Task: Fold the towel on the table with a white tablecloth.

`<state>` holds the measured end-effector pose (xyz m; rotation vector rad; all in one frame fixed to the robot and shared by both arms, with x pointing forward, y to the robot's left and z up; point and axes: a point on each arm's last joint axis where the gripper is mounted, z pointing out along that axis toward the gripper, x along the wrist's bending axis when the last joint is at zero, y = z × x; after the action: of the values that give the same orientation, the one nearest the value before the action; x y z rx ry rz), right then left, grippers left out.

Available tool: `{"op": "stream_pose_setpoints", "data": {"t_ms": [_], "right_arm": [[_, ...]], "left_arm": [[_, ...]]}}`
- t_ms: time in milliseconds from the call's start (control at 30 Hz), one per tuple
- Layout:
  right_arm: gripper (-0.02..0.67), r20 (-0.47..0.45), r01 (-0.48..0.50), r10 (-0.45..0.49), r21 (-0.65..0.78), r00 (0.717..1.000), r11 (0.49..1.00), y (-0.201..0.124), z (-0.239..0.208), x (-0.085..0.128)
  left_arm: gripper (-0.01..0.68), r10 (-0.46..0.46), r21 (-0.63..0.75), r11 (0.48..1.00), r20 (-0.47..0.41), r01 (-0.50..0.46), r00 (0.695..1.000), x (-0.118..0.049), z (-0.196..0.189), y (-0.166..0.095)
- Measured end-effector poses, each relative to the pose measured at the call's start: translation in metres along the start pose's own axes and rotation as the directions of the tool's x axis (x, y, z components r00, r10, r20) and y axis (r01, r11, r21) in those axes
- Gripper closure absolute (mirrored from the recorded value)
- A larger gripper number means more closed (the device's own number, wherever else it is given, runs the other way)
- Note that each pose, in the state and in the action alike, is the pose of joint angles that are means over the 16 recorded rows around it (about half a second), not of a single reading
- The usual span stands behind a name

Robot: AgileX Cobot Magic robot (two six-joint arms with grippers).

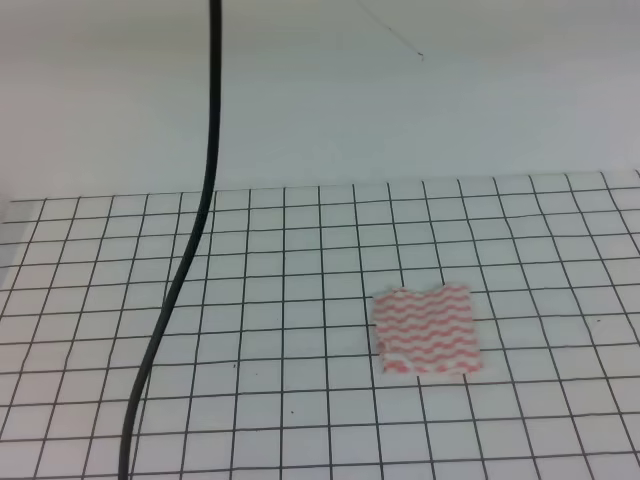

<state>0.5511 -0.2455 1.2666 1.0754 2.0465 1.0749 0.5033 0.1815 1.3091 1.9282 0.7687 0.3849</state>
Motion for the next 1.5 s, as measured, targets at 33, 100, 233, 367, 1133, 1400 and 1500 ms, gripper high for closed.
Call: {"op": "stream_pose_setpoints", "data": {"t_ms": [33,100,233,367,1133,1400,1500], "right_arm": [[0.648,0.023,0.008,-0.007,-0.035,1.000,0.999,0.003,-0.017,0.003],[0.648,0.066,0.026,-0.019,-0.099,0.998,0.995,0.006,-0.049,0.010],[0.648,0.128,0.059,-0.034,-0.199,0.991,0.978,0.000,-0.100,0.029],[0.648,0.171,0.069,-0.024,-0.265,0.985,0.962,-0.023,-0.131,0.047],[0.648,0.198,-0.065,0.150,-0.381,0.969,0.922,-0.211,-0.123,0.107],[0.649,0.173,-0.085,0.149,-0.331,0.974,0.940,-0.221,-0.116,0.110],[0.649,0.163,-0.090,0.147,-0.313,0.976,0.945,-0.223,-0.114,0.111]], "left_arm": [[0.673,0.006,-0.010,1.000,-0.005,-0.006,1.000,-0.005,-0.009,-0.001],[0.673,0.013,-0.027,1.000,-0.013,-0.013,1.000,-0.016,-0.026,-0.004],[0.673,0.015,-0.057,0.998,-0.028,-0.017,0.999,-0.037,-0.055,-0.017],[0.673,-0.004,-0.087,0.996,-0.032,0.001,0.999,-0.057,-0.077,-0.043],[0.674,-0.324,-0.408,0.841,0.143,0.354,0.935,-0.100,-0.068,-0.213],[0.675,-0.299,-0.404,0.853,0.140,0.330,0.944,-0.102,-0.067,-0.216],[0.675,-0.287,-0.411,0.856,0.124,0.312,0.950,-0.101,-0.067,-0.216]]}}
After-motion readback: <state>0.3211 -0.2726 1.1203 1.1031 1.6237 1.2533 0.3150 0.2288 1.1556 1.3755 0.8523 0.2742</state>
